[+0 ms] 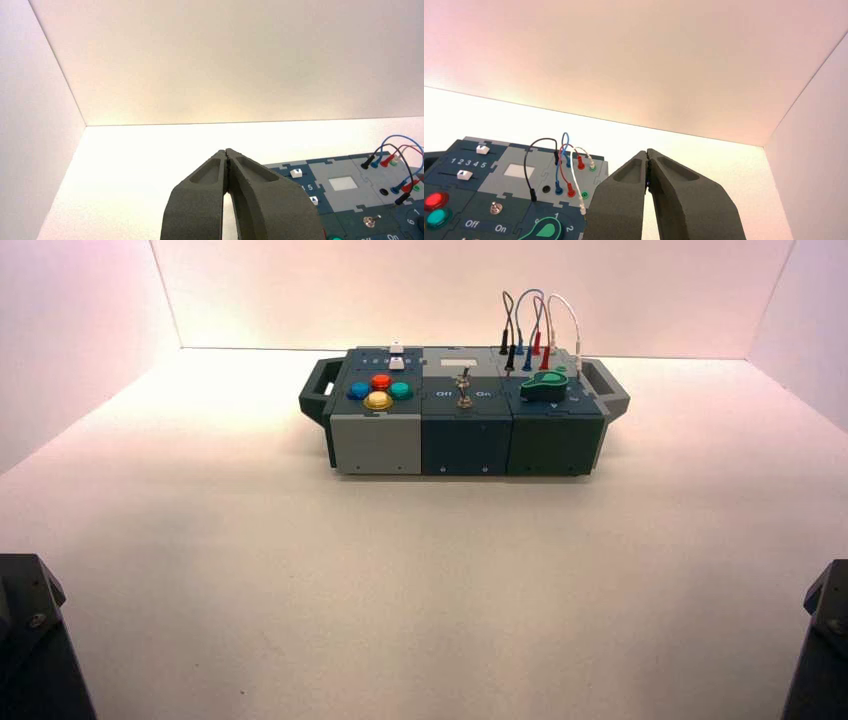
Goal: Move the bottom slider to position 3.
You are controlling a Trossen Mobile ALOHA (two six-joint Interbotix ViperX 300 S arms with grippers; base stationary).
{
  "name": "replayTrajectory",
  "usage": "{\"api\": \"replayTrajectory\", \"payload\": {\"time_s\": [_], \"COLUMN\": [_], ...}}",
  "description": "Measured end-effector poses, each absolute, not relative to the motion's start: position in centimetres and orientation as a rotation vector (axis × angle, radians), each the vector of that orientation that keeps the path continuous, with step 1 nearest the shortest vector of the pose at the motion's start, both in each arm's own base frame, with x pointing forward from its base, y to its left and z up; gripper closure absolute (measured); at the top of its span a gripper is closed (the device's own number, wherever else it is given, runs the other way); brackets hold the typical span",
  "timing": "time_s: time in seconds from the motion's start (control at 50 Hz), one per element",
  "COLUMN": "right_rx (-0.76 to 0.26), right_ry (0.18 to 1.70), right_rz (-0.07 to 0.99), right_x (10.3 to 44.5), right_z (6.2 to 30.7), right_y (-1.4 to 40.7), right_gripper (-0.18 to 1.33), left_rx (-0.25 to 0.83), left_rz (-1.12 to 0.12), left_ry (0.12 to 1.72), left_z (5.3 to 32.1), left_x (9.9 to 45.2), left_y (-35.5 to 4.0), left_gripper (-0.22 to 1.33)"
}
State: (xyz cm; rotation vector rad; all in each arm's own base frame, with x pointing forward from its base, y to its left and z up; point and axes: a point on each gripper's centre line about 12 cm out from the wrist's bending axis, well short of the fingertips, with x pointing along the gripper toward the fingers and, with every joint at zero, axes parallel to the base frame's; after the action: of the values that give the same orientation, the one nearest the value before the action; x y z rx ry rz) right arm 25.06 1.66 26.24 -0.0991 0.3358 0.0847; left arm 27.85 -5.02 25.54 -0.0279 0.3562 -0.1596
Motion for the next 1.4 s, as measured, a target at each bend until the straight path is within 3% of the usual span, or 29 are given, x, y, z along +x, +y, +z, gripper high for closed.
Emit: {"api": "replayTrajectory", "payload": {"time_s": [0.64, 1.1, 1.4], "right_rx": [-0.097, -0.058, -0.027], "right_ry": [0.345, 0.643, 0.861], "right_rz": [0.092, 0.221, 0.312], "right_x": [24.9, 26.6, 27.9], "right_z": [26.2, 24.7, 22.6], "right_y": [1.7, 3.3, 4.6], "right_gripper": [1.29, 1.29, 1.28], "left_rx": [-0.012, 0.142, 0.157], "left_rz": [-0.207, -0.406, -0.469], "left_ry": [0.402, 0.707, 0.933], "left_z": [25.2, 25.0, 25.0], "left_x": [27.3, 27.4, 28.7], "left_y": [-6.1, -10.4, -12.0], "left_gripper": [1.28, 1.28, 1.28]}}
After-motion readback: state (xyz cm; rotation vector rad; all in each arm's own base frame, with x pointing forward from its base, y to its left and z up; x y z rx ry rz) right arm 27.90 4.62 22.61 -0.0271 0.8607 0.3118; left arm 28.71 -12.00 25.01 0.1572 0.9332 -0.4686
